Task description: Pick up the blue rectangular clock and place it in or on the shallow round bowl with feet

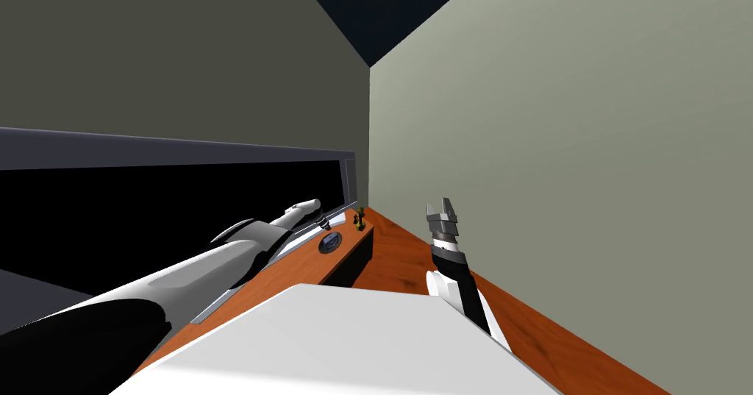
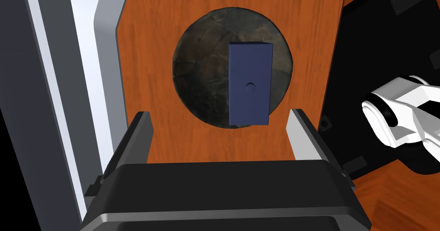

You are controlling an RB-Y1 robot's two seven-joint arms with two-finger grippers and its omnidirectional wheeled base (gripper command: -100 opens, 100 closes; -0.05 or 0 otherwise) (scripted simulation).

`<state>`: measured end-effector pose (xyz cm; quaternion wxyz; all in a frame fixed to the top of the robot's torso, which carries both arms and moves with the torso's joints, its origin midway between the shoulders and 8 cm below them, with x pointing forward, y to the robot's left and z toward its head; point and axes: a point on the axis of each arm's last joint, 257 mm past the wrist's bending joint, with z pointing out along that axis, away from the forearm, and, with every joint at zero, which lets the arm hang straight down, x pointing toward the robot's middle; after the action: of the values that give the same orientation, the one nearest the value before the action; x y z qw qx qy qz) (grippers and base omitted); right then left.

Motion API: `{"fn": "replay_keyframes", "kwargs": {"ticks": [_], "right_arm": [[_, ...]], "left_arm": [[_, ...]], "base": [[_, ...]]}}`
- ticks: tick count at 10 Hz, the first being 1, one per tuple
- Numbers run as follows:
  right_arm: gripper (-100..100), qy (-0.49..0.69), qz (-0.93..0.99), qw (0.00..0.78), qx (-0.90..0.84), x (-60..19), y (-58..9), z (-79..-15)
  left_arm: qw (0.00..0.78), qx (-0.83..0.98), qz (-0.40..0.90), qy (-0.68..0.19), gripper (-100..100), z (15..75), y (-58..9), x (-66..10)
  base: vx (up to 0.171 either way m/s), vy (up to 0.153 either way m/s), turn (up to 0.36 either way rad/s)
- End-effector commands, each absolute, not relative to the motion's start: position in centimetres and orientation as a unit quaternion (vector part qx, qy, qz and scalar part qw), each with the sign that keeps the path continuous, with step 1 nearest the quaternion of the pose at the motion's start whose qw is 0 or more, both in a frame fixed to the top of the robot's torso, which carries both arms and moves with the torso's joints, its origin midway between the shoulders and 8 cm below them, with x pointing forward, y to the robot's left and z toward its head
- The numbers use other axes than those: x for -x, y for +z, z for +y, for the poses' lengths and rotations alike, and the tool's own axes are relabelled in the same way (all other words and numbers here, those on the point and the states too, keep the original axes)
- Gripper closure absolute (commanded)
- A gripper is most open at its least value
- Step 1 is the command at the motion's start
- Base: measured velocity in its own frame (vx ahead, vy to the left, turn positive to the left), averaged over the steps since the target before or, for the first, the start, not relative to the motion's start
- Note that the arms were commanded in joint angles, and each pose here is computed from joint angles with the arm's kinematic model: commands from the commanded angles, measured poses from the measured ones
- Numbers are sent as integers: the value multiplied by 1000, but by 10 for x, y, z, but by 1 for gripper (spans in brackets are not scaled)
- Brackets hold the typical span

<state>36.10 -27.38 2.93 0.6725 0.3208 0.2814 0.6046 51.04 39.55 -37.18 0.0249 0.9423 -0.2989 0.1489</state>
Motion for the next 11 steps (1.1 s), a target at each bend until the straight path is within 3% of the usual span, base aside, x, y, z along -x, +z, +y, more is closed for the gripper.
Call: {"fn": "replay_keyframes", "kwargs": {"ticks": [1, 2, 3, 5, 6, 8, 9, 11], "right_arm": [[0, 605, 281, 673, -321, -361, 29, -274], [0, 605, 281, 673, -321, -361, 29, -274], [0, 605, 281, 673, -321, -361, 29, -274], [0, 605, 281, 673, -321, -361, 29, -274], [0, 605, 281, 673, -321, -361, 29, -274], [0, 605, 281, 673, -321, -361, 29, -274], [0, 605, 281, 673, -321, -361, 29, -274], [0, 605, 281, 673, -321, -361, 29, -274]], "left_arm": [[23, -939, -306, 154, -100, 388, -364, -517], [11, -939, -311, 146, -100, 395, -366, -515], [33, -933, -323, 155, -100, 361, -358, -529], [13, -934, -326, 145, -100, 374, -359, -527], [36, -927, -341, 151, -100, 339, -351, -537], [16, -928, -343, 142, -100, 351, -352, -536], [40, -922, -358, 142, -100, 317, -349, -540], [27, -924, -359, 131, -100, 326, -350, -538]], "base": [[1, -11, 101], [-2, 0, 18], [8, -20, 141], [8, -12, 63], [-7, -10, 181], [-6, 1, 53], [12, -23, 167], [6, -10, 70]]}}
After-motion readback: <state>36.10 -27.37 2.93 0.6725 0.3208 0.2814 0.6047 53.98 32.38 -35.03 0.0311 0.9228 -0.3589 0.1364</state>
